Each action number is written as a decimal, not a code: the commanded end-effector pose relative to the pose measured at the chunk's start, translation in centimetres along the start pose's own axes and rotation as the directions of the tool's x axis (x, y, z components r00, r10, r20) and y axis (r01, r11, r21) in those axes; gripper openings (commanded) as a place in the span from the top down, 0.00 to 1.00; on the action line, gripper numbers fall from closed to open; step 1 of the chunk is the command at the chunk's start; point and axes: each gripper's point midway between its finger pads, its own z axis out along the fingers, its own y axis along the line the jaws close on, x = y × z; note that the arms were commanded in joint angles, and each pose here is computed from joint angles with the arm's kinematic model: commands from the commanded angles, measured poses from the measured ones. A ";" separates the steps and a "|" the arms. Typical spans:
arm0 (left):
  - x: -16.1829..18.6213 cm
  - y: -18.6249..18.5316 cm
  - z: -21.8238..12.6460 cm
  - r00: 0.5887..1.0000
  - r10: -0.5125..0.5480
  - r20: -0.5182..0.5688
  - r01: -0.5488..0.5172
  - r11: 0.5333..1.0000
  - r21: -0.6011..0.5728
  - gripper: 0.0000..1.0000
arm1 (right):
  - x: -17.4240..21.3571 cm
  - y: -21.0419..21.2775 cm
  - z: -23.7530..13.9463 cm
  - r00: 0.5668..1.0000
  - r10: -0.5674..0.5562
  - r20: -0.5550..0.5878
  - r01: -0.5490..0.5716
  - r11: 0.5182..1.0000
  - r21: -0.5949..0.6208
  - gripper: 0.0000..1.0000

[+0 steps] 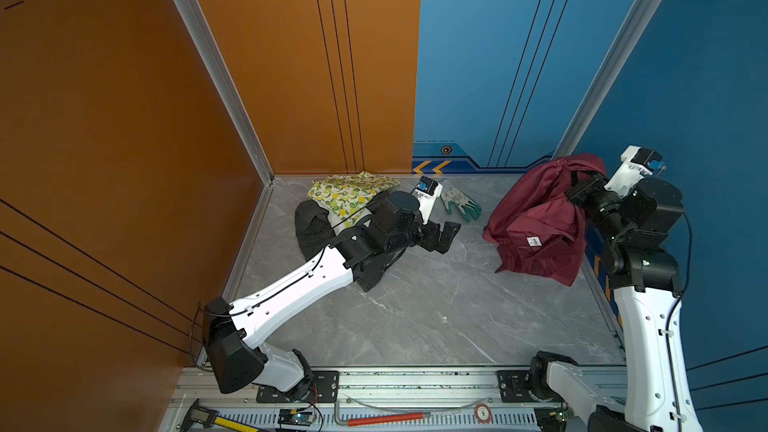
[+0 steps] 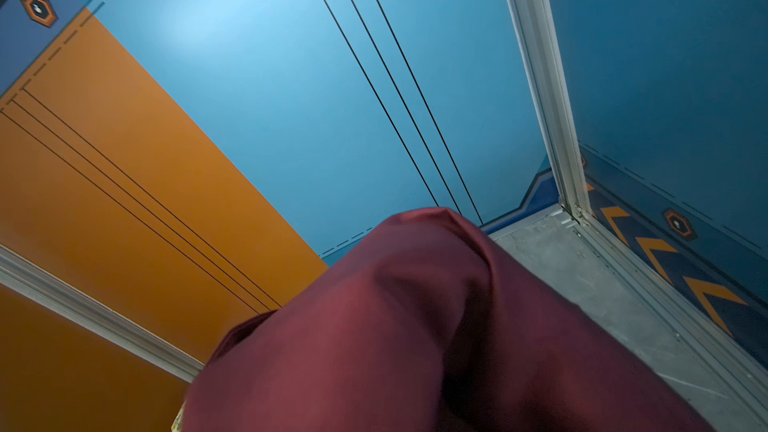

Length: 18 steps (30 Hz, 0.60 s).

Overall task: Pick out a specific cloth from the pile
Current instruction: 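Lower the maroon shirt onto the table near the glove and open the right gripper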

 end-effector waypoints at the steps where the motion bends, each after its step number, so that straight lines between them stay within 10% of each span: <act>1: 0.2 0.4 -0.2 1.000 0.002 -0.002 -0.002 1.000 -0.023 0.02 | 0.4 -1.8 0.3 1.000 -0.007 0.014 0.006 0.998 0.057 1.00; 18: 1.0 0.9 -0.3 1.000 -0.011 -0.013 0.010 0.999 -0.043 0.01 | 12.5 -13.5 3.6 0.984 -0.003 -0.179 0.070 0.926 0.372 1.00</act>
